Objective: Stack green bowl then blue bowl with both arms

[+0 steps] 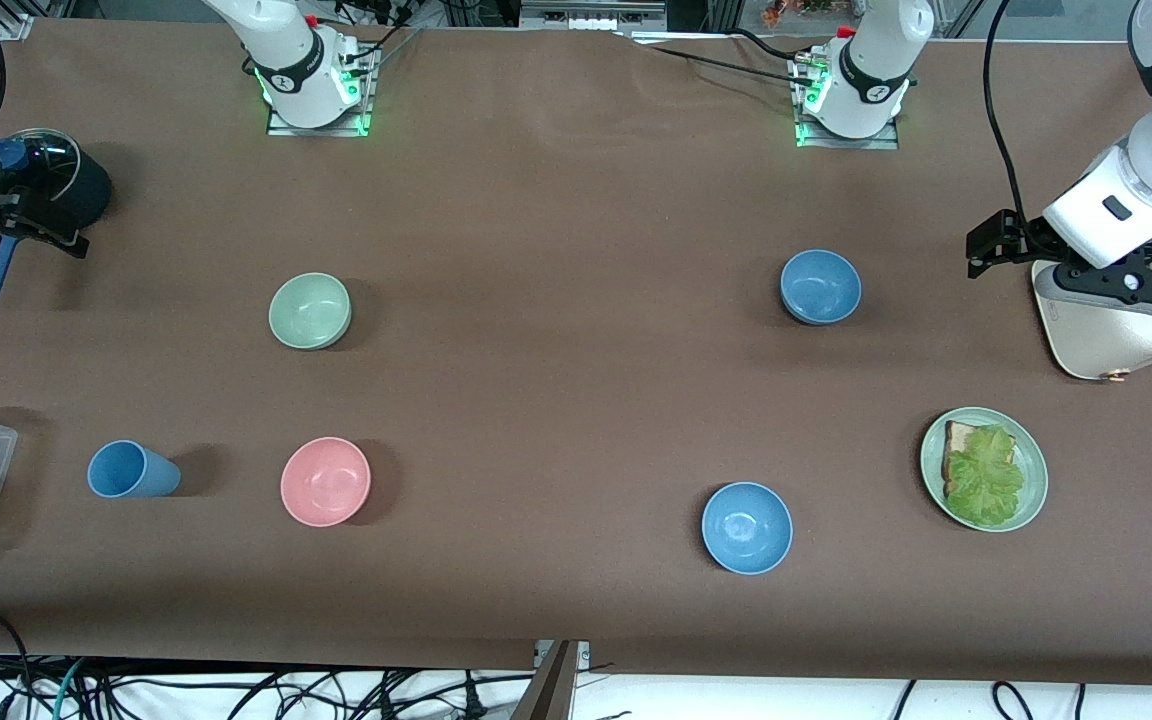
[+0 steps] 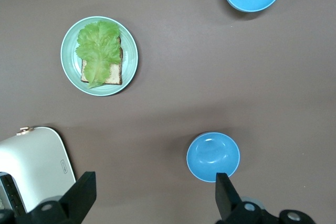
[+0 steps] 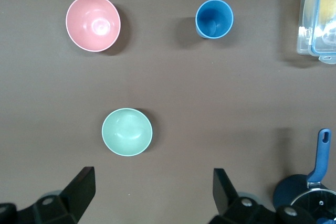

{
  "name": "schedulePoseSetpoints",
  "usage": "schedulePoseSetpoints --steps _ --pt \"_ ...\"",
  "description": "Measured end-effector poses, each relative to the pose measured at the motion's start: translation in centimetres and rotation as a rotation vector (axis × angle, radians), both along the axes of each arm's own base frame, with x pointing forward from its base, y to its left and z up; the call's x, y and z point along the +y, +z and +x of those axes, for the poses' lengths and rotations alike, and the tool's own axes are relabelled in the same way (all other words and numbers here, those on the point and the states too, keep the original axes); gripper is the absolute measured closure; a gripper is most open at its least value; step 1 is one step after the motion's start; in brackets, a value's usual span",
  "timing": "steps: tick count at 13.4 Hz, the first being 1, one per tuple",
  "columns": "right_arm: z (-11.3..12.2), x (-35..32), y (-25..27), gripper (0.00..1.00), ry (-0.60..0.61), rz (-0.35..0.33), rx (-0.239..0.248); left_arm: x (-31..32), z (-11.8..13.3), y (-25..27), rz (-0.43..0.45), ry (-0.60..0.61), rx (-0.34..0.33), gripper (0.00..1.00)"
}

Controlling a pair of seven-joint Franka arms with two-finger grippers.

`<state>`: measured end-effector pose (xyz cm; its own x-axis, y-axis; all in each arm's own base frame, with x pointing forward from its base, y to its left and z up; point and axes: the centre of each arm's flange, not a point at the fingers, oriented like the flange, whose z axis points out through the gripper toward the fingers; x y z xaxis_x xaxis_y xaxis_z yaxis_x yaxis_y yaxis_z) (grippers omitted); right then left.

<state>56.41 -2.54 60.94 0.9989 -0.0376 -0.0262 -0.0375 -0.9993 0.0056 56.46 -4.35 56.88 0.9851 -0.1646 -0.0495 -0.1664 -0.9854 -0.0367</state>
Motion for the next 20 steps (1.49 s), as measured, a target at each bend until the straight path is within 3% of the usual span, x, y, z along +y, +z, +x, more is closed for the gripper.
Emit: schedulePoseSetpoints --steps 12,15,20 --pt "0.1 0.0 -0.3 0.01 0.000 0.000 0.006 -0.2 0.0 0.0 0.000 -0.003 0.000 0.00" --pt "1.4 0.2 -3.2 0.01 0.004 -0.001 0.058 -0.2 0.0 0.0 0.000 -0.003 0.000 0.00" --pt "4.3 1.2 -11.6 0.00 0.019 -0.004 0.199 -0.2 0.0 0.0 0.000 -0.004 0.000 0.00"
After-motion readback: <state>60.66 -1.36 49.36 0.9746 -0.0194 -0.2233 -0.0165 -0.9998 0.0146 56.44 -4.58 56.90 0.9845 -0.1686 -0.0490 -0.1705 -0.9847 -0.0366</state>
